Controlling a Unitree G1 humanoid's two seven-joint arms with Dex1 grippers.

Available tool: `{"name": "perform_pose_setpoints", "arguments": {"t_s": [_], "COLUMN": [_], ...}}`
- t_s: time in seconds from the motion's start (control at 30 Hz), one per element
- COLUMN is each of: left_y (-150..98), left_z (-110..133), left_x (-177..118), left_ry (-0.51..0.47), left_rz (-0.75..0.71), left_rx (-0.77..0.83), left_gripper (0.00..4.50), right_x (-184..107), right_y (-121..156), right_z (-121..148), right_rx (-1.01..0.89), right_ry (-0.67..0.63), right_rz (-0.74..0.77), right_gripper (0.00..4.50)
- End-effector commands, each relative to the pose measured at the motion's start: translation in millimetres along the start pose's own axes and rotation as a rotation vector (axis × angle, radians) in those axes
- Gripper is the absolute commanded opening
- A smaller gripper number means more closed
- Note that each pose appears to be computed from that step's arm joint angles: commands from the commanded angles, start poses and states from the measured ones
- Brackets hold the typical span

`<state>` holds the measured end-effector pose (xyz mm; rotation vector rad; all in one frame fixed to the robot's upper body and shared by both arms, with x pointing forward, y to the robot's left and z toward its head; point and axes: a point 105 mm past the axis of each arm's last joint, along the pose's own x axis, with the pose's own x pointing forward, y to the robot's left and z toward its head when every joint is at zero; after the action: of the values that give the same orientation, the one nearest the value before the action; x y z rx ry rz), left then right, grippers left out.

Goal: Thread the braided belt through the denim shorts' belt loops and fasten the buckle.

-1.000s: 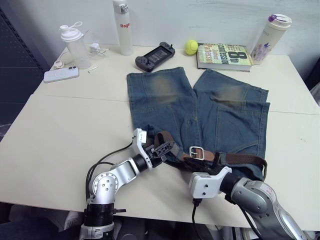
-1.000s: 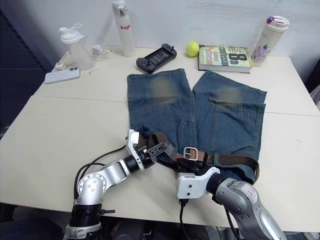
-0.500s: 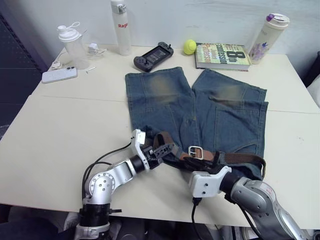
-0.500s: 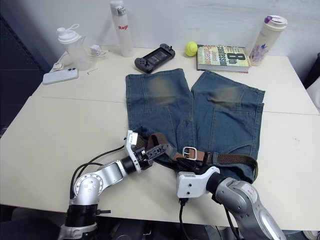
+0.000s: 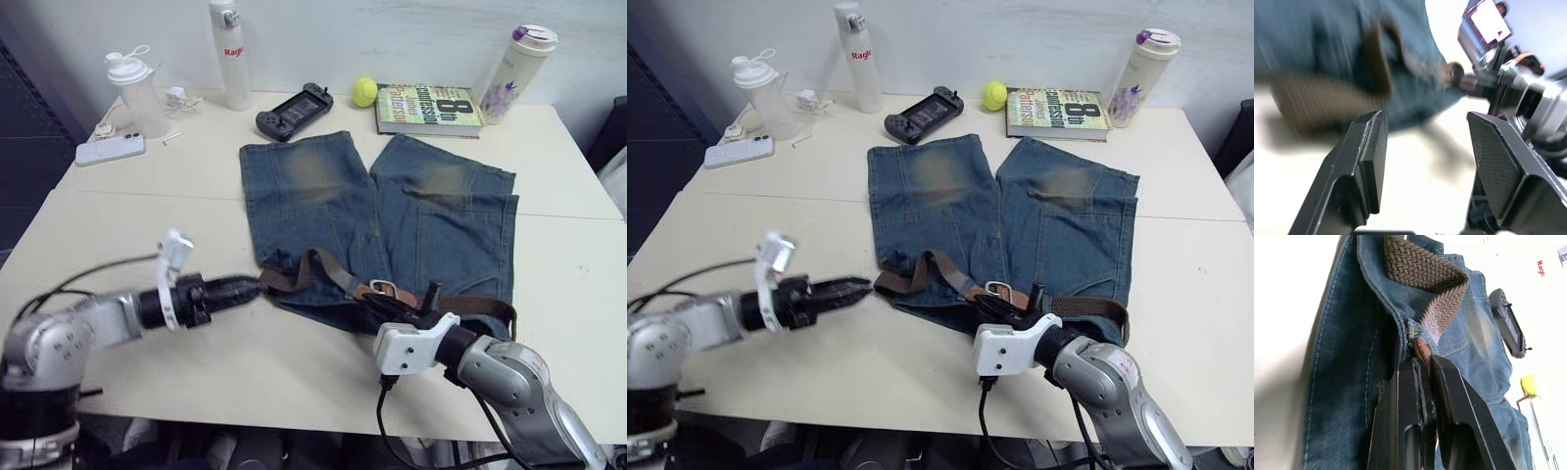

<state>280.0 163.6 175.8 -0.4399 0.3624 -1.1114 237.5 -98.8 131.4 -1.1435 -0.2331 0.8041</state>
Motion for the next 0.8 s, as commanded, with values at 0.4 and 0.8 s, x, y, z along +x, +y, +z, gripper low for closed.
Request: {"name": "perform_pose_setpoints", "arguments": {"t_s": [0.4,0.8], "left_y": [91,131], "left_z": [4,-52], "left_x": [80,52], "left_ry": [0.218,0.694], "left_rz": [0.126,0.092], "left_rx": [0.470,0.987], "left_gripper": [0.07,0.07], "right_x": [-8,-39], "right_y": [-17,-26], "right_z": [12,15], "right_rx": [-0.048,-0.048], "right_ry": [-0.019,0.001], "right_rz": [-0.060,0.027], "right_gripper": [0.00,0.00]}}
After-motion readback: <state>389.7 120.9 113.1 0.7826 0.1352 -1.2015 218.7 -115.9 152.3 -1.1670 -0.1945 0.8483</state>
